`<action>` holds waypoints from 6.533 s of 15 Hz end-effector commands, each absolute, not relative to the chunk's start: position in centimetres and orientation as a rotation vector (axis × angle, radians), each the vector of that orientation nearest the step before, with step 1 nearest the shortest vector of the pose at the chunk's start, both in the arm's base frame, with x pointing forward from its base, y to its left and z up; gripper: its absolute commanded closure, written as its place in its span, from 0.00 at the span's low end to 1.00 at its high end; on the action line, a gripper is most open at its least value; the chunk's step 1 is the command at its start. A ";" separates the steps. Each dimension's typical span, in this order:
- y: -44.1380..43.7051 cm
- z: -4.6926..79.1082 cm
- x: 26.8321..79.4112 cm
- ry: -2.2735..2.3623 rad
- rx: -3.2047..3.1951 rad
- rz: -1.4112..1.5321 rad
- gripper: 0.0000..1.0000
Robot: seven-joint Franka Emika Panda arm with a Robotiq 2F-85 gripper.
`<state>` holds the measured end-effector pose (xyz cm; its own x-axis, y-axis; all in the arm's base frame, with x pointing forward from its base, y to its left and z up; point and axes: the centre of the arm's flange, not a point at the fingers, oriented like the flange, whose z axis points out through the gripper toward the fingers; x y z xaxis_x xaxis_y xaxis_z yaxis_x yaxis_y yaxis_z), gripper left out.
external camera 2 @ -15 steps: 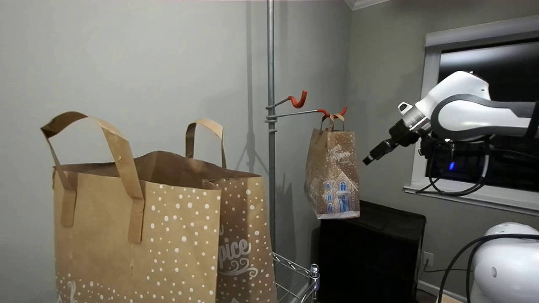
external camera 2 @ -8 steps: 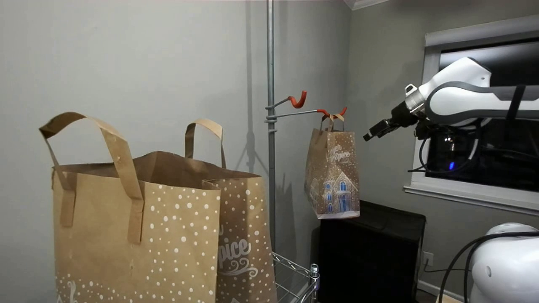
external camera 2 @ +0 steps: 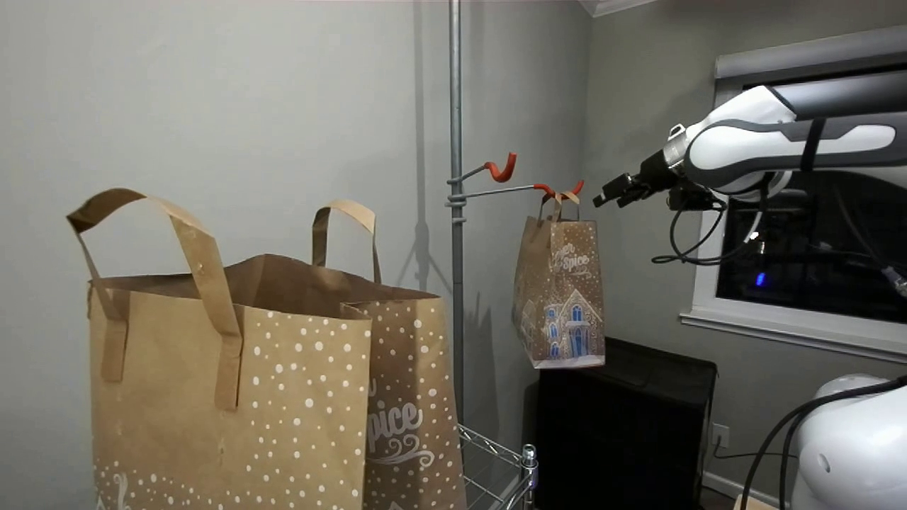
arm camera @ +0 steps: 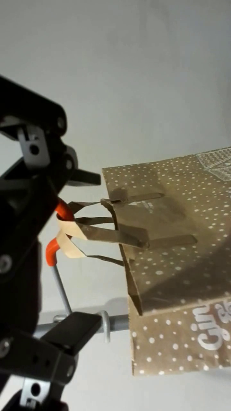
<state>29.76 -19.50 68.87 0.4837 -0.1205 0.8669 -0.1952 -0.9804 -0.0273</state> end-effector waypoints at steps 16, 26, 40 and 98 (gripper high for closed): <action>-21.1 68.3 35.7 -0.606 2.722 1.441 0.00; -18.1 73.4 45.7 -0.936 2.647 1.459 0.00; -14.2 76.1 48.4 -1.367 2.533 1.202 0.51; -17.7 78.4 42.7 -1.234 2.183 1.220 0.99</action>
